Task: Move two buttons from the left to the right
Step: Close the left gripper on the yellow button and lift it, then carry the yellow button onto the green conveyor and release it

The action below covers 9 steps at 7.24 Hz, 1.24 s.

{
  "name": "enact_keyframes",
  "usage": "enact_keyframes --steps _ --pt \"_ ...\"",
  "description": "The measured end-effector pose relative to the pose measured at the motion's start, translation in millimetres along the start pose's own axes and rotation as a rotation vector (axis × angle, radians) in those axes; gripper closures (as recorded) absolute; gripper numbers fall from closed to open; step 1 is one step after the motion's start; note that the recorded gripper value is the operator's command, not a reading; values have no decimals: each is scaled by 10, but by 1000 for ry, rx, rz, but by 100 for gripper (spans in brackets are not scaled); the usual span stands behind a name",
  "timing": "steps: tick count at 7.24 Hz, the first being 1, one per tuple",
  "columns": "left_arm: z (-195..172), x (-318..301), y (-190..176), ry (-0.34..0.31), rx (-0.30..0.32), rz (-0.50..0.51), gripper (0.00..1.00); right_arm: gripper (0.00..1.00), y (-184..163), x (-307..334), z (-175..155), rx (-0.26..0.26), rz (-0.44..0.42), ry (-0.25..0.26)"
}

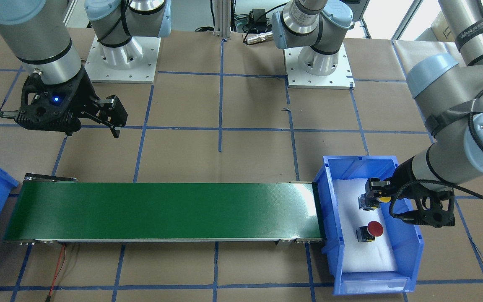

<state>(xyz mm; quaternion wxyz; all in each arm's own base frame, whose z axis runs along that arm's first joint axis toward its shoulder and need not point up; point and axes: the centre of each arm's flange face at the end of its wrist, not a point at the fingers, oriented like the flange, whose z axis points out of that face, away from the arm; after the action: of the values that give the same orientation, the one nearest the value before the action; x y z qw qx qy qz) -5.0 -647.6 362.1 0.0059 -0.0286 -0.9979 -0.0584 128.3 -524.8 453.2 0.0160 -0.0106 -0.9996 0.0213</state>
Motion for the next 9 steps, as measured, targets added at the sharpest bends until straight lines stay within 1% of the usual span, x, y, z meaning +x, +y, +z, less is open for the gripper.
enact_keyframes --steps 1,2,3,4,5,7,8,9 --pt "-167 248 1 -24 -2 49 88 0 0 1 0 0 0 0" --pt "-246 648 7 -47 4 120 88 0 0 2 0 0 0 0" --pt "-269 1089 5 -77 25 226 88 0 0 3 1 0 0 0" --pt "-226 1491 19 -105 46 361 88 0 0 3 0 0 1 0" --pt "-118 1789 51 -122 59 481 88 0 -1 3 2 -1 1 0" --pt "219 2075 51 -155 109 710 88 0 -3 3 8 -2 0 0" --pt "371 2118 55 -169 130 788 88 0 -4 3 8 -2 0 0" --pt "472 2148 71 -176 135 844 88 0 -4 1 9 -2 0 0"
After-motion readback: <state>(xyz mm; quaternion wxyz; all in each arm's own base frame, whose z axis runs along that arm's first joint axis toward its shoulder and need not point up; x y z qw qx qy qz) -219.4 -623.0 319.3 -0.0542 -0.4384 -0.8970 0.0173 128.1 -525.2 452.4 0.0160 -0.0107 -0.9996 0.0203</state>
